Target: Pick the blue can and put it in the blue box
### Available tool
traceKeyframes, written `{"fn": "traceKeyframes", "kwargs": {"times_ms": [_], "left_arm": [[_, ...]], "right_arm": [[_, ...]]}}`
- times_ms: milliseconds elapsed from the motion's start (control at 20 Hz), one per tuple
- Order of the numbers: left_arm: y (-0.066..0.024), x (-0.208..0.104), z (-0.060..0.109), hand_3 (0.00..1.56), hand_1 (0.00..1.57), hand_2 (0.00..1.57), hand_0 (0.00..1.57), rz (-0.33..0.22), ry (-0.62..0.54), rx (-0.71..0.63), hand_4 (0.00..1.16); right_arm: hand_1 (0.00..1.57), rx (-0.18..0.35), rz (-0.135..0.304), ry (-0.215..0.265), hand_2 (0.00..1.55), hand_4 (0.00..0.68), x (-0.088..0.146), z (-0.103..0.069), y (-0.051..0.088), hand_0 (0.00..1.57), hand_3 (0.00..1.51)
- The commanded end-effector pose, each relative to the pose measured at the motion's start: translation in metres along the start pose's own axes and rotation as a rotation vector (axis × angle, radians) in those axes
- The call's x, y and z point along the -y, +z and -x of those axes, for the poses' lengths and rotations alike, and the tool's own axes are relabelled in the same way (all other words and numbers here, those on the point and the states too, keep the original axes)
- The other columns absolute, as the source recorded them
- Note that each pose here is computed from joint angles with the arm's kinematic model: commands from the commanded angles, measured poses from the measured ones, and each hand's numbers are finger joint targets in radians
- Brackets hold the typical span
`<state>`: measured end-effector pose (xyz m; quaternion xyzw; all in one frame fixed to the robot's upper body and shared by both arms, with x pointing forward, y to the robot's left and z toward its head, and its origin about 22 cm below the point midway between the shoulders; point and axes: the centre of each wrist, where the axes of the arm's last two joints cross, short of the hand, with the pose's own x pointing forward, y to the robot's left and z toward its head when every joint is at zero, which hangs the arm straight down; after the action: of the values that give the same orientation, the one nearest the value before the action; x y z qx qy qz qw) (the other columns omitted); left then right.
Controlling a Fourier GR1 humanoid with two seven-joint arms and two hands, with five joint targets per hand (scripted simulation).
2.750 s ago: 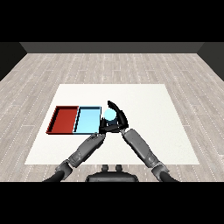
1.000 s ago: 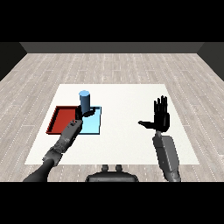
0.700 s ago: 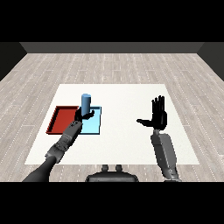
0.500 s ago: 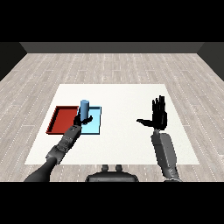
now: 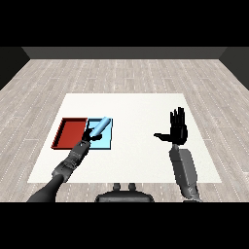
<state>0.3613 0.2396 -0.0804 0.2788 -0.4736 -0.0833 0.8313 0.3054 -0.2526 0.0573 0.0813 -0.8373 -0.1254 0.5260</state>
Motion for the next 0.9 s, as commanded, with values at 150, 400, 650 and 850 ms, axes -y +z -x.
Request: {"fn": "traceKeyframes", "kwargs": {"times_ms": [150, 400, 650, 850], "left_arm": [[-0.0004, -0.001, 0.0, 0.0, 0.0, 0.0, 0.0, -0.188, -0.015, 0.035, 0.0], [-0.001, 0.0, -0.013, 0.0, 0.0, 0.0, 0.0, -0.259, 0.084, 0.144, 0.0], [0.0035, 0.006, -0.051, 0.0, 0.0, 0.0, 0.0, -0.219, 0.309, 0.458, 0.0], [0.0167, 0.019, -0.08, 0.0, 0.0, 0.0, 0.0, -0.05, 0.474, 0.75, 0.0]], "right_arm": [[0.0, 0.013, -0.016, -0.069, 0.0, 0.0, -0.009, 0.0, 0.006, 0.0, 0.0], [0.0, 0.044, -0.023, -0.045, 0.0, 0.0, -0.011, -0.001, -0.002, 0.0, 0.0], [0.0, 0.041, -0.047, -0.062, 0.0, 0.0, -0.012, 0.002, -0.003, 0.0, 0.0], [0.0, 0.008, -0.071, -0.052, 0.0, 0.0, -0.016, 0.008, 0.01, 0.0, 0.0]]}}
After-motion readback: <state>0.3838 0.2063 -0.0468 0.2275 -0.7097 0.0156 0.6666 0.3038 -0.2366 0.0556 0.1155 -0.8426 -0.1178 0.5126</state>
